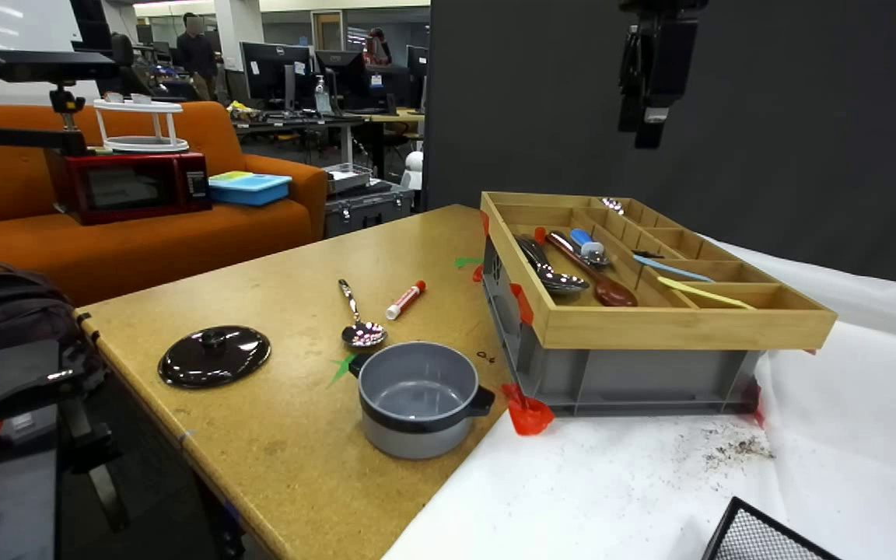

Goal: Take the blue spoon out of the tray and put it on the table

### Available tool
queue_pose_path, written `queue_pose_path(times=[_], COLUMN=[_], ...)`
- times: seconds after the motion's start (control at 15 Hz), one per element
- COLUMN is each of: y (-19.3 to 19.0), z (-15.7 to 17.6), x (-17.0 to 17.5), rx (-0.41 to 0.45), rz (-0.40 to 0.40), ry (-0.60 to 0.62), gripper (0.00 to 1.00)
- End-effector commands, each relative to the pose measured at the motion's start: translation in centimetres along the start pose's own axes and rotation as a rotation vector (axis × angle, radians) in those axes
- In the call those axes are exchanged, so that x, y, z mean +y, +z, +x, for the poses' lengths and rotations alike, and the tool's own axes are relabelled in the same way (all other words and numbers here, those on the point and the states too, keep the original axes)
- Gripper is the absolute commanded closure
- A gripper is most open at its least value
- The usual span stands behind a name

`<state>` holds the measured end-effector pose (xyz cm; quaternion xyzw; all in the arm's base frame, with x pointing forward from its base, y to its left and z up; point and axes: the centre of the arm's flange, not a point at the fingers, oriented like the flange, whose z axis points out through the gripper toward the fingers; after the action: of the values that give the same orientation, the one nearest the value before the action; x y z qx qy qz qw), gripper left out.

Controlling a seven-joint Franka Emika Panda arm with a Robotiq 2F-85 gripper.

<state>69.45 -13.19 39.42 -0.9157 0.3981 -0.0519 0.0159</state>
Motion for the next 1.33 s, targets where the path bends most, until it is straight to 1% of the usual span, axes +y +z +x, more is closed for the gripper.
queue_pose_path(times=[0.0, 0.33, 0.4, 0.53, 0.6, 0.93, 1.27], y=[-0.1, -0.4, -0.2, 0.1, 0.1, 0.8, 3.4], z=[0.1, 0.1, 0.5, 1.5, 1.8, 3.7, 4.6], x=[-0.1, -0.2, -0.3, -0.5, -0.3, -0.2, -1.2], rx=[-0.002, -0.005, -0.003, -0.037, -0.039, -0.007, -0.014], rz=[-0.001, -0.003, -0.007, -0.020, -0.015, -0.019, -0.050], ry=[-0.001, -0.002, 0.001, -0.014, -0.022, -0.068, -0.111], gripper=[0.00, 0.00, 0.00, 0.00, 0.00, 0.00, 0.00])
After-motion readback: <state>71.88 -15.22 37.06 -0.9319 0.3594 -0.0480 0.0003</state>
